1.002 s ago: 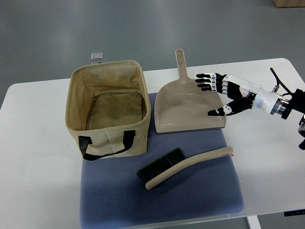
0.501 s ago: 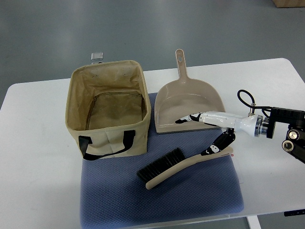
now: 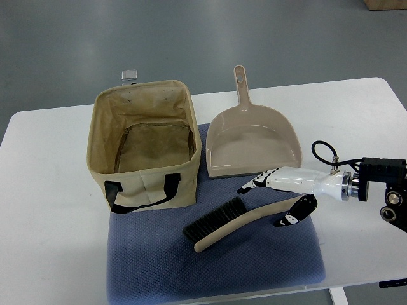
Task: Put pink broom in yellow bag with right hand
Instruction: 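Close the right hand fingers around the brush handle, then lift the brush with the right hand over the fabric bag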
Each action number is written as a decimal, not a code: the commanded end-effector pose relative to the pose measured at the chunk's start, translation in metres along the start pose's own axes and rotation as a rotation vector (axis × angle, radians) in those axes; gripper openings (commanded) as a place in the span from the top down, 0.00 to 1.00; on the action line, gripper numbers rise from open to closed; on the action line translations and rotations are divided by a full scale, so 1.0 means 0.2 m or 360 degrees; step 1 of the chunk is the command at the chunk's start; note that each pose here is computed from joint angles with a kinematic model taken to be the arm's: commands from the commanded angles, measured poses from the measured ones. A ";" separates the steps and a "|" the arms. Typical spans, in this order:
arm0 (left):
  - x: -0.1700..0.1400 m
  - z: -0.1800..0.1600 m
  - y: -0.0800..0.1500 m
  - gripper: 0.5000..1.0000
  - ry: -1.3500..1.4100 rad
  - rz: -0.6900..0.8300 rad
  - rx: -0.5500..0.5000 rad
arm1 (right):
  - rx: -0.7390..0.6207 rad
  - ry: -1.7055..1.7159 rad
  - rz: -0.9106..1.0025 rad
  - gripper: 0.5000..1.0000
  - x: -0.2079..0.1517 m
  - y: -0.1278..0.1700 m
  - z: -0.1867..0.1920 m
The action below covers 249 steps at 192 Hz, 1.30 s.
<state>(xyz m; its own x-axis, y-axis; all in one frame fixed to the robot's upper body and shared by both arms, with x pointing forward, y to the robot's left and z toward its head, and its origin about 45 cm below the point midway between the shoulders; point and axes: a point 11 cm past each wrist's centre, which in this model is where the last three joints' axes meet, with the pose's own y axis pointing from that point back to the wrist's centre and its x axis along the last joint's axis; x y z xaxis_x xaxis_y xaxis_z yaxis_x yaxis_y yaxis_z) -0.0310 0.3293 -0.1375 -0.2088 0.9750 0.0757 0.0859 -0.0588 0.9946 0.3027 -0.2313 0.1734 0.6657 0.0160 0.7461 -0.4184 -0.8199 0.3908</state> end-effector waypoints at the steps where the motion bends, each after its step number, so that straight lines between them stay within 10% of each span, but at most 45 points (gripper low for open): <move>1: 0.00 0.00 0.00 0.00 0.0000 0.0000 0.0000 | -0.0008 0.0055 0.0021 0.36 -0.02 0.00 0.00; 136: 0.00 0.00 0.00 0.00 0.0000 0.0000 0.0000 | -0.0125 0.0226 0.0051 0.72 -0.11 0.00 0.04; 204: 0.00 0.00 0.00 0.00 0.0000 0.0000 0.0000 | -0.0126 0.0278 0.0057 0.74 -0.12 -0.01 0.04; 249: 0.00 0.00 0.00 0.00 0.0000 0.0000 0.0000 | -0.0133 0.0326 0.0170 1.00 -0.07 0.00 0.05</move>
<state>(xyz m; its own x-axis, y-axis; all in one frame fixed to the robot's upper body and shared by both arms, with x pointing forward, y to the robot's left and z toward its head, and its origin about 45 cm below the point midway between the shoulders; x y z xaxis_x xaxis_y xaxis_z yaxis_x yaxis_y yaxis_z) -0.0309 0.3293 -0.1375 -0.2088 0.9750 0.0757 0.0858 -0.0589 0.9946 0.2962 -0.2355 0.1542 0.5046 0.0719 0.8604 -0.5135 -0.7761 0.3660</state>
